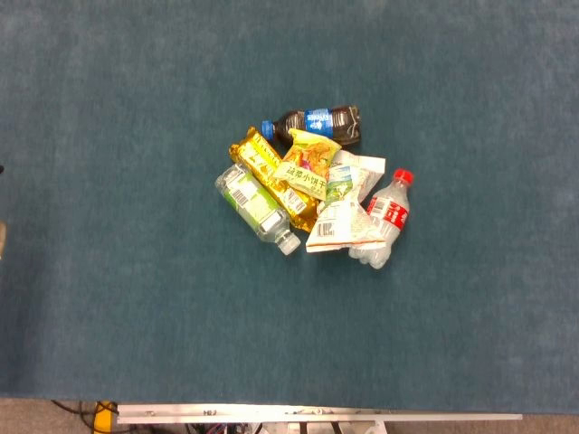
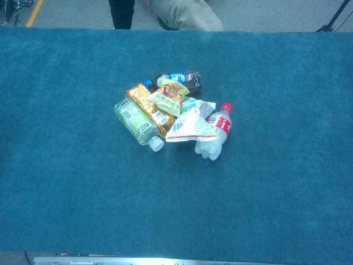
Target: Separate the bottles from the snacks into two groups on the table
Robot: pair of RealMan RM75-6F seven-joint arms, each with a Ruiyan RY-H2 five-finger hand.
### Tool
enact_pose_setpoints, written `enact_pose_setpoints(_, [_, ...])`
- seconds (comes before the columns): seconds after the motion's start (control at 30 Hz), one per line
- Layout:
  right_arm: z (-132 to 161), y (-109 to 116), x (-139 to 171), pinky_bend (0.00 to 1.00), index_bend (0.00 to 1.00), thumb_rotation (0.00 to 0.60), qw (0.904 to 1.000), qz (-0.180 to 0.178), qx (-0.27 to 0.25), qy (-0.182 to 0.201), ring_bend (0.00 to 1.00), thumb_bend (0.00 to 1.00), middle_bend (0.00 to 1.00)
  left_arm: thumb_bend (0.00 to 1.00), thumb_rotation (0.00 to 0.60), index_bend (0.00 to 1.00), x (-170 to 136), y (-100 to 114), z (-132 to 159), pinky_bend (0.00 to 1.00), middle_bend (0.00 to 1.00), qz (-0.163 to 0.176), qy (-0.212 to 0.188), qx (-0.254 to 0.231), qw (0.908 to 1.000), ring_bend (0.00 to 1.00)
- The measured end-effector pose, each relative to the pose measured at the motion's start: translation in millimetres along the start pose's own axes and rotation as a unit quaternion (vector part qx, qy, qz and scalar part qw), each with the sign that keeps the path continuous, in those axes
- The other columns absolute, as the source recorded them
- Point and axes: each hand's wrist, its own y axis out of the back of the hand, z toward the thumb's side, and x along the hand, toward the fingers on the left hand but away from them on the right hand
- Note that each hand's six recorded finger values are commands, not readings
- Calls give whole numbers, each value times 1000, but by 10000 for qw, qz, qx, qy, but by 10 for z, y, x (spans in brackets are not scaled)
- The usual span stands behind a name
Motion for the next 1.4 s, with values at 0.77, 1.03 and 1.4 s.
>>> enact_pose_setpoints(0.77, [826,121,-345,311,203,600,9881,377,-91,1487,332,6,363,406,600,201,-16,100,52,145,265,34,-197,36,9998,195])
enact_pose_setpoints(1.03, [1539,69,-537,311,203,600,9669,758,159,2432,302,0,358,406,600,201,-16,142,100,145,263,80,-327,60,9994,195])
enact_pose_setpoints(1.4, [2405,-299,-726,311,203,600,9339,1113,653,3335,288,0,358,406,600,201,-88,109,65,145,262,31,-259,13,9997,195])
